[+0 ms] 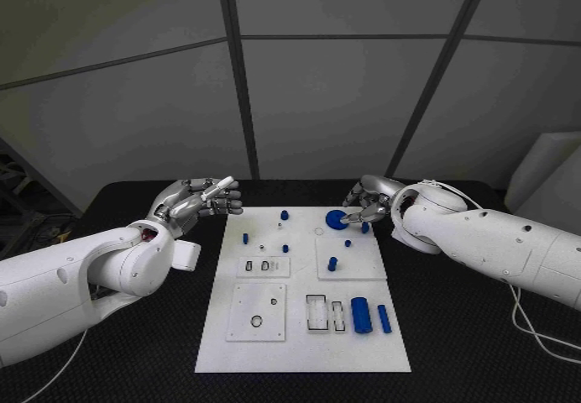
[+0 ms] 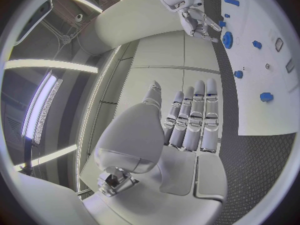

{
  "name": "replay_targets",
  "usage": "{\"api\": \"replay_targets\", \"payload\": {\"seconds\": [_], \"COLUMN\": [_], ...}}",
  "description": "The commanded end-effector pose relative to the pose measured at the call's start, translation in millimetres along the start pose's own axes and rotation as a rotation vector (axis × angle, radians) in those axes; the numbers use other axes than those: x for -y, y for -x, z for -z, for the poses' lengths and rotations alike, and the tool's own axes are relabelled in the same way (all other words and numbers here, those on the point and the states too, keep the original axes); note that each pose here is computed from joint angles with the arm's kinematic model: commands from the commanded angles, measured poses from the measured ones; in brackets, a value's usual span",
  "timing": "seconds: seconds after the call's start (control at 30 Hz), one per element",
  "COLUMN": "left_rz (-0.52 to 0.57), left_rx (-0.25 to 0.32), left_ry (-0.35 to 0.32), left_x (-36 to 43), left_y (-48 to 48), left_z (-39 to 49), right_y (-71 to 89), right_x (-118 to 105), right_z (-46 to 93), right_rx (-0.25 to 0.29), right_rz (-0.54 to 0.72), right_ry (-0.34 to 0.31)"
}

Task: Assemble the parts on the task board

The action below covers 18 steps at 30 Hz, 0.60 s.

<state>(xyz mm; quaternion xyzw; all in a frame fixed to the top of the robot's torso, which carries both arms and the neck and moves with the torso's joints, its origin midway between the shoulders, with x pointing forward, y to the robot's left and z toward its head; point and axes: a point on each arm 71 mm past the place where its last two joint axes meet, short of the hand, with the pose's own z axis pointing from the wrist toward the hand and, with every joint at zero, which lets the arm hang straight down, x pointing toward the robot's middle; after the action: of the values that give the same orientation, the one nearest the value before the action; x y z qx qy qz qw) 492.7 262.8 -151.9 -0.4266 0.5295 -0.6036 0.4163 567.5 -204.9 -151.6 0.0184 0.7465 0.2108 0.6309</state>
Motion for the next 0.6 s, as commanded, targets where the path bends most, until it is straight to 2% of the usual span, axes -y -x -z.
{"api": "replay_targets", "payload": {"seconds": [0.03, 0.3, 0.6], "left_rz": [0.004, 0.007, 0.008], "left_rx": [-0.022, -0.028, -0.031], "left_ry": [-0.015, -0.011, -0.01], "left_x": [2.1, 1.3, 1.1], "left_y": [-1.9, -3.5, -4.4], "left_z": [-1.0, -2.1, -2.9], "right_y": [-1.7, -5.4, -8.8], "right_x": [-2.4, -11.5, -12.8], "right_z": [-2.4, -5.8, -10.6], "right_rx": [-0.019, -0.02, -0.028], "right_rz": [0.045, 0.065, 0.091], "right_ry": [-0.012, 0.007, -0.002]}}
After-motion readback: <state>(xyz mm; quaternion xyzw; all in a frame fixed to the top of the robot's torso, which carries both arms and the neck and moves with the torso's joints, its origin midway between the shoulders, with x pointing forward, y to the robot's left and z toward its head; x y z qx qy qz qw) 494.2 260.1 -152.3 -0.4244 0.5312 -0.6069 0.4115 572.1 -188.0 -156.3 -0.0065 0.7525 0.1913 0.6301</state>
